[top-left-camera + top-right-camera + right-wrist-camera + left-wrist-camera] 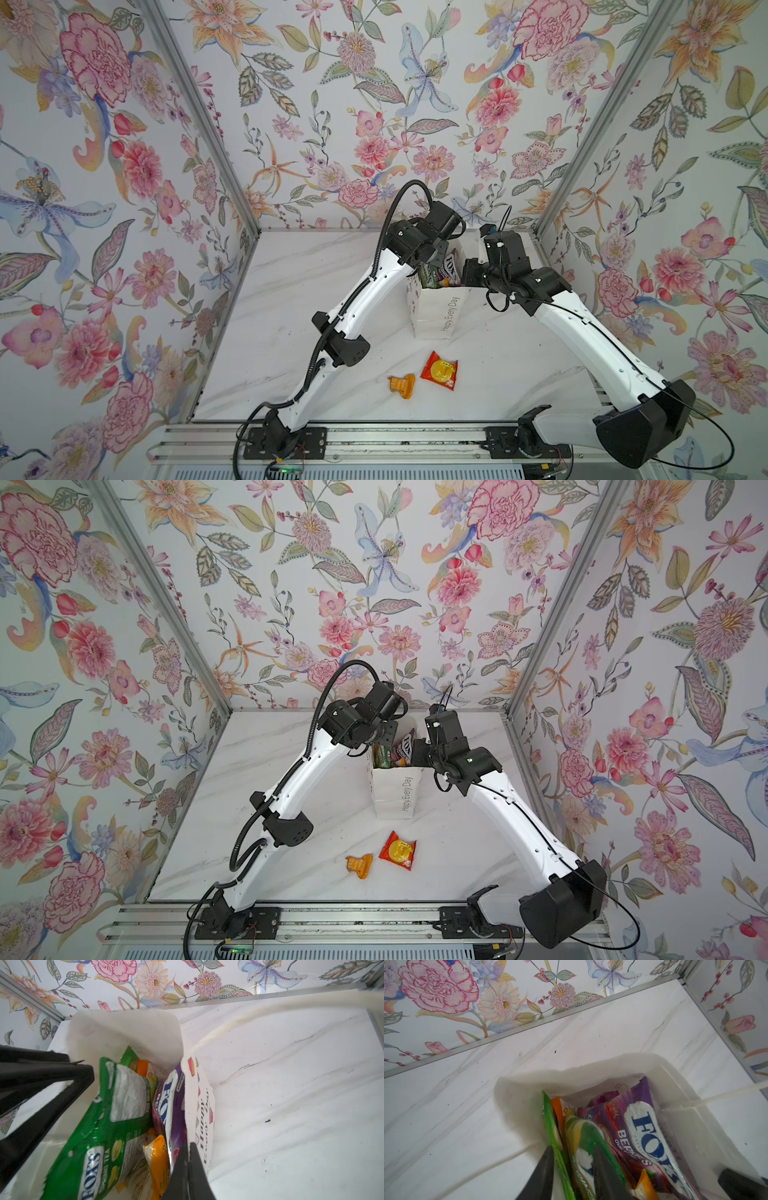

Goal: Place the snacks into the paper bag
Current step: Place the paper bag at the center of the table.

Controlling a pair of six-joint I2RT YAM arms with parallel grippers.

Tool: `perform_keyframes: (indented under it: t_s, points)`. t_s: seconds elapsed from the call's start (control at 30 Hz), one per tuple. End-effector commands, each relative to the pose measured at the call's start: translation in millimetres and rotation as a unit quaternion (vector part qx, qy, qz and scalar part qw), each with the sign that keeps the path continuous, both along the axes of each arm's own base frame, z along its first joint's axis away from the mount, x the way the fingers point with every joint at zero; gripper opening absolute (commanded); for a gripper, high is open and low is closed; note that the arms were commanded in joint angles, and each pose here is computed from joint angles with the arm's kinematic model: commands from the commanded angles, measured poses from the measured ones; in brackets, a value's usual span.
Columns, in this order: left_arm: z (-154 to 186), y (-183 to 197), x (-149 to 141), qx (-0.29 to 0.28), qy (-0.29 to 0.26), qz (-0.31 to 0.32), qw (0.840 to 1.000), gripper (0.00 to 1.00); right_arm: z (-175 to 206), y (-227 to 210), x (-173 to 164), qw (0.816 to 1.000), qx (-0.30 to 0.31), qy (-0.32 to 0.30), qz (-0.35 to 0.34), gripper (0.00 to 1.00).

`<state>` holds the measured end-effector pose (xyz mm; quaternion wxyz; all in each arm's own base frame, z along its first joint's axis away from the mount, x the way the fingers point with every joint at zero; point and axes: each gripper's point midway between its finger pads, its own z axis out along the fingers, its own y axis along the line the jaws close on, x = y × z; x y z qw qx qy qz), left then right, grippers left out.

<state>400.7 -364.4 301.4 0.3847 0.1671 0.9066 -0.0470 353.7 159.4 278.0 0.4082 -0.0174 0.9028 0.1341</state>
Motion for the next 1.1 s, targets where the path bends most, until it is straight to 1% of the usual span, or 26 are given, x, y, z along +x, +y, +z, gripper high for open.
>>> perform_keyframes:
  t_s: [0.0,0.07,0.2,0.23,0.33,0.37,0.43,0.53,0.6,0.7,0.73,0.77,0.8,0.83,0.87,0.97,1.07]
  points:
    - [41.6,10.7,-7.6,-0.031,-0.033,-0.002,0.999,0.51,34.6,4.0,3.9,0.998,0.026,-0.050,0.009,0.00]
    - [52.9,17.2,-8.2,-0.030,-0.048,0.003,0.998,0.59,28.7,0.9,4.0,0.999,0.025,-0.044,0.004,0.00]
    - [93.9,29.5,-9.9,-0.030,-0.105,-0.007,0.994,0.71,22.8,-5.1,1.9,0.999,0.025,-0.038,-0.001,0.00]
    - [102.6,32.3,-9.3,-0.026,-0.120,-0.013,0.992,0.73,21.7,-5.6,1.3,0.999,0.025,-0.037,-0.001,0.00]
    - [117.1,60.1,3.1,-0.016,-0.139,0.011,0.990,0.74,21.4,-8.7,-0.9,0.999,0.025,-0.037,-0.001,0.00]
    - [118.5,72.9,7.7,-0.009,-0.140,0.024,0.990,0.84,21.3,-9.7,-1.5,0.999,0.026,-0.038,-0.002,0.00]
    - [121.5,90.9,9.9,0.006,-0.137,0.034,0.990,0.98,19.6,-10.7,-3.1,0.999,0.026,-0.036,-0.001,0.00]
    - [132.9,117.7,2.2,0.022,-0.141,0.047,0.989,0.99,17.2,-14.6,-3.2,0.999,0.026,-0.034,-0.004,0.00]
    - [134.5,128.4,-11.0,0.039,-0.138,0.044,0.989,0.99,15.5,-15.3,-3.0,0.999,0.026,-0.031,-0.004,0.00]
    - [120.8,120.5,-41.0,0.093,-0.149,0.001,0.984,1.00,14.4,-15.1,-2.7,0.999,0.027,-0.030,-0.003,0.00]
    - [114.7,116.4,-50.5,0.088,-0.154,-0.015,0.984,0.99,13.8,-15.2,-2.6,0.999,0.027,-0.029,-0.002,0.00]
    - [106.5,112.0,-60.4,0.061,-0.158,-0.036,0.985,0.99,14.2,-14.6,-2.4,0.999,0.027,-0.029,-0.001,0.00]
    - [105.0,111.7,-73.2,0.019,-0.170,-0.054,0.984,0.99,14.1,-14.4,-2.6,0.999,0.028,-0.029,-0.001,0.00]
    - [101.0,112.1,-81.9,-0.012,-0.178,-0.065,0.982,0.99,13.1,-14.5,-2.7,0.999,0.027,-0.028,-0.001,0.00]
    - [96.8,114.7,-91.4,-0.045,-0.186,-0.070,0.979,0.99,12.5,-14.8,-3.4,0.999,0.028,-0.027,-0.001,0.00]
    - [82.4,131.2,-113.3,-0.118,-0.203,-0.059,0.970,0.99,11.3,-16.3,-5.5,0.999,0.026,-0.027,-0.003,0.00]
    - [57.2,134.1,-134.7,-0.189,-0.194,-0.072,0.960,0.99,9.6,-17.7,-6.5,0.999,0.025,-0.026,-0.004,0.00]
